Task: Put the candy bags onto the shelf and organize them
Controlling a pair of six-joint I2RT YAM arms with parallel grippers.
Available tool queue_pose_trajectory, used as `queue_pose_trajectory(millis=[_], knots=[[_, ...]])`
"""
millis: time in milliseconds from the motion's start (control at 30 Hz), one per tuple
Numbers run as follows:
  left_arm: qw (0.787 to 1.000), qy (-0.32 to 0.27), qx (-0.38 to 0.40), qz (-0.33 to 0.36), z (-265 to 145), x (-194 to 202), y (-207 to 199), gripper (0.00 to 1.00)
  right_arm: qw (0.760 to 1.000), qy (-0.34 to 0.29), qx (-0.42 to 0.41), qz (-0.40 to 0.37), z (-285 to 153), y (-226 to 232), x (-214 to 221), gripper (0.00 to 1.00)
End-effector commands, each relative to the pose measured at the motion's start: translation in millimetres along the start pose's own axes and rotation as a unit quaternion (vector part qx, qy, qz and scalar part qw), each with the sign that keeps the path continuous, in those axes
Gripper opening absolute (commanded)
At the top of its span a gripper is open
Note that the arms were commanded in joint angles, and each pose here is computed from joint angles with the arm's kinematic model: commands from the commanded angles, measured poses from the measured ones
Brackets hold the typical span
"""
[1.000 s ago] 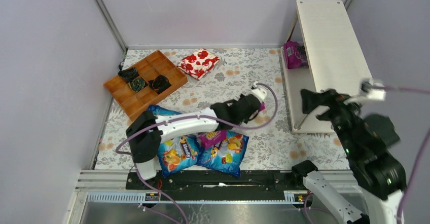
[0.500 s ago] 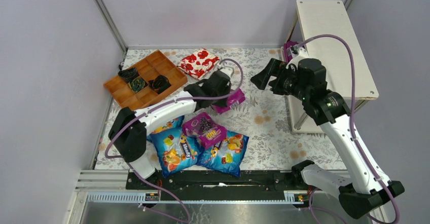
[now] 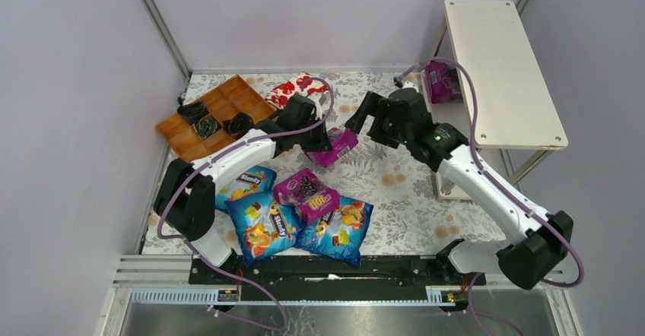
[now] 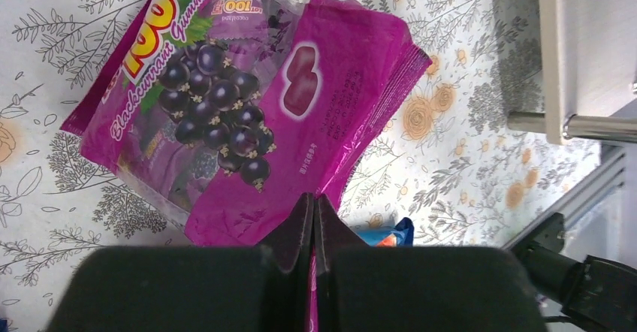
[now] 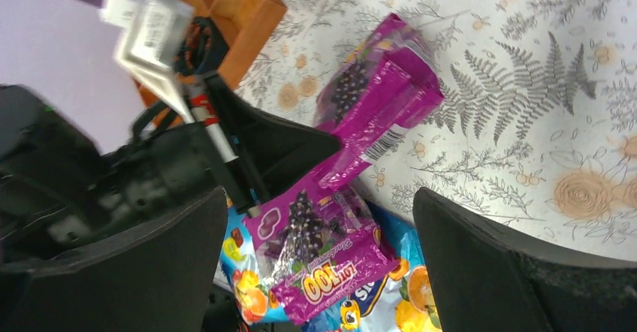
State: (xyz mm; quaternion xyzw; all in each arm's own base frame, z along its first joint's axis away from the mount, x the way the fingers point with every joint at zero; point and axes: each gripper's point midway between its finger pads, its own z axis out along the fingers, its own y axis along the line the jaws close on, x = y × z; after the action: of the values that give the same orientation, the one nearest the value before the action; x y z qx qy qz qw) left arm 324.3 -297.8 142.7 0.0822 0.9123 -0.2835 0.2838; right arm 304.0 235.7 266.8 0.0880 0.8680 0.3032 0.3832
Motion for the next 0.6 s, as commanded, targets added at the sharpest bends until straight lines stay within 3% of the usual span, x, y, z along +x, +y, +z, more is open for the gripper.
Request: queue_pose_trajectory(millis=[0,267,567], knots=[[0.996,-0.039,0.075,-0.025,-20,-28,-21,0.0,0.995,-0.047,0.043,0.078,24,-4,-3,1.0],[0.993,-0.027,0.108,-0.049,-21,-25,-23,0.0,0.973,-0.089,0.106,0.184,57,-12,14,1.0],[0.991,-0.034,0.119,-0.047,-29,-26,-26,0.0,0.962,-0.045,0.18,0.2,98,-30,49,1.0]])
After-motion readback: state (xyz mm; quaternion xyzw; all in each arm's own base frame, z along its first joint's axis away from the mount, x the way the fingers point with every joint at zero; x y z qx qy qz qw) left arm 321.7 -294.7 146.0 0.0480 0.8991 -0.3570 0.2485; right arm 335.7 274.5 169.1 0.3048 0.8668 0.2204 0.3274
